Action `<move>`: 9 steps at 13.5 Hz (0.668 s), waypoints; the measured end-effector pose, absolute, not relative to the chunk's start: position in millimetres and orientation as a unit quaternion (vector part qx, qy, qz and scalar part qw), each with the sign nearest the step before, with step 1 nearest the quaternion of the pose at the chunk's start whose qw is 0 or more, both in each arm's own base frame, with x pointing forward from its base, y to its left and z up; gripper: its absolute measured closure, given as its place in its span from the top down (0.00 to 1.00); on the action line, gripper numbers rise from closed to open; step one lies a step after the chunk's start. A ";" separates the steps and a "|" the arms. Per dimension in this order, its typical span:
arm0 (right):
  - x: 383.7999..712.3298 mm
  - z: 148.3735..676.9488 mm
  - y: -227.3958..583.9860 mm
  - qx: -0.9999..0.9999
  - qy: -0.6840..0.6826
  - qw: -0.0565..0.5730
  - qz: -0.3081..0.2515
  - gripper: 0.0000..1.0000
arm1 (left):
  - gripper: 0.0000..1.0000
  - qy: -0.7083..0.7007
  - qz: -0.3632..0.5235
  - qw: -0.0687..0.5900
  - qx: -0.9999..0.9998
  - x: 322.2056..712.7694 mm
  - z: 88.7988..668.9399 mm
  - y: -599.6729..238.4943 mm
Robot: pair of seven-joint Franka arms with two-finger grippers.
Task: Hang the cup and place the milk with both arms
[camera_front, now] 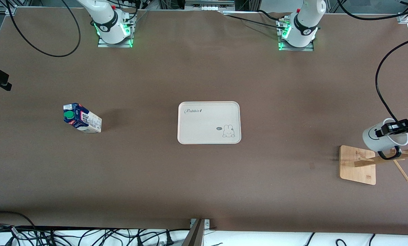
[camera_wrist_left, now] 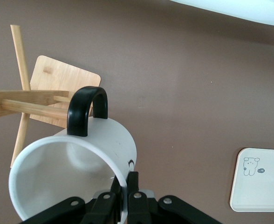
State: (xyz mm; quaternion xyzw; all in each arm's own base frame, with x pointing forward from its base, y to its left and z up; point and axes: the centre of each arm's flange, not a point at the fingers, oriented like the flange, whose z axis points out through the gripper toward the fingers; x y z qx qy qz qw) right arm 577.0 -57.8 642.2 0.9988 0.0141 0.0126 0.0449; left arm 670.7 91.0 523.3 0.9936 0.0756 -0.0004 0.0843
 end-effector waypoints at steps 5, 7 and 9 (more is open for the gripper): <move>577.1 624.8 -58.4 0.999 0.013 0.042 -0.005 1.00 | 0.07 0.091 -0.005 0.085 0.992 668.8 513.6 120.9; 577.6 623.8 -58.5 0.999 0.013 0.042 -0.006 1.00 | 0.07 0.097 -0.006 0.085 0.992 667.8 511.6 128.8; 577.7 623.9 -58.3 0.999 0.013 0.042 -0.006 1.00 | 0.23 0.098 -0.006 0.085 0.992 667.6 511.6 129.7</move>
